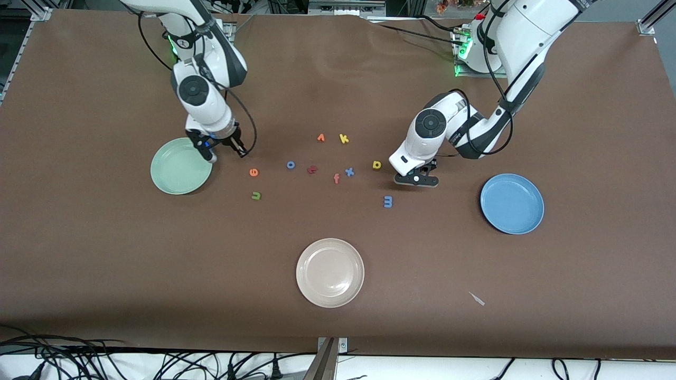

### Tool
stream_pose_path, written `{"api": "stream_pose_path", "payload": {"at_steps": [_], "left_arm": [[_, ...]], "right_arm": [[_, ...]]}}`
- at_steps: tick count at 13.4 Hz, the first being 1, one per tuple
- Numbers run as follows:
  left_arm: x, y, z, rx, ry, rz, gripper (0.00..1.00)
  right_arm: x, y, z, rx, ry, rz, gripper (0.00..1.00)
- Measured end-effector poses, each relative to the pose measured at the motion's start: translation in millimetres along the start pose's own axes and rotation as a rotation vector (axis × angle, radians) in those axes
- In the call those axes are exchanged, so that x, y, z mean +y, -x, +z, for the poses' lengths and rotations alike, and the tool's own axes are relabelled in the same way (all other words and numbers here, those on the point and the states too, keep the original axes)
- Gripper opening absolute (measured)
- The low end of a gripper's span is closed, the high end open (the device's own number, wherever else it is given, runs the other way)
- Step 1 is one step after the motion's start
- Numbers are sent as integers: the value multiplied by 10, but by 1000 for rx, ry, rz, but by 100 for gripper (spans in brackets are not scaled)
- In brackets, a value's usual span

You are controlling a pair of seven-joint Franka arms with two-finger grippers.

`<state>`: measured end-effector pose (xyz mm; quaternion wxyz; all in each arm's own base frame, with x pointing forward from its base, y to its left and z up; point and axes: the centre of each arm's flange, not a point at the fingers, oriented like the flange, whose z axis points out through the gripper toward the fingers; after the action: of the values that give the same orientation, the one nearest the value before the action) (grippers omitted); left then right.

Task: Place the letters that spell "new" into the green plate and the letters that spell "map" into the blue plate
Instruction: 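Grasp the P with the left gripper while the right gripper places the W, then release the P on the blue plate while the right gripper grasps the orange e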

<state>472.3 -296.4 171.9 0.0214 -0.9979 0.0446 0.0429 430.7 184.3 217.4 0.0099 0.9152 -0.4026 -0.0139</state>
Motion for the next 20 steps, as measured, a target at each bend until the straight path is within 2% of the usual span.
{"api": "stream_pose_path", "payload": {"at_steps": [1, 2, 5, 8, 9, 11, 13, 15, 18, 20], "left_arm": [[0, 0, 0, -1, -1, 0, 39], [2, 0, -2, -1, -1, 0, 35], [3, -2, -6, -3, -4, 0, 30], [-1, -3, -5, -5, -5, 0, 29], [-4, -5, -6, -6, -7, -1, 29], [-48, -35, -15, -28, -32, -11, 29], [-109, -152, -115, -79, -56, -24, 29], [-173, -372, -385, -145, -49, 5, 29], [-495, -704, -743, -180, -54, 83, 29], [-982, -871, -784, -201, -35, 155, 29]], "right_arm": [[66, -206, -116, 4, 4, -33, 27], [157, -402, -194, 3, 14, -69, 27], [450, -852, -195, -12, 47, -161, 27], [651, -1031, -47, -32, 81, -194, 27], [670, -1026, 19, -39, 94, -197, 33], [670, -1021, 63, -42, 102, -198, 55], [611, -1039, -9, -30, 85, -193, 75], [381, -940, -165, -6, 48, -186, 97], [-126, -474, -348, 15, -4, -150, 98], [-327, -226, -298, 20, -24, -122, 96]]}}
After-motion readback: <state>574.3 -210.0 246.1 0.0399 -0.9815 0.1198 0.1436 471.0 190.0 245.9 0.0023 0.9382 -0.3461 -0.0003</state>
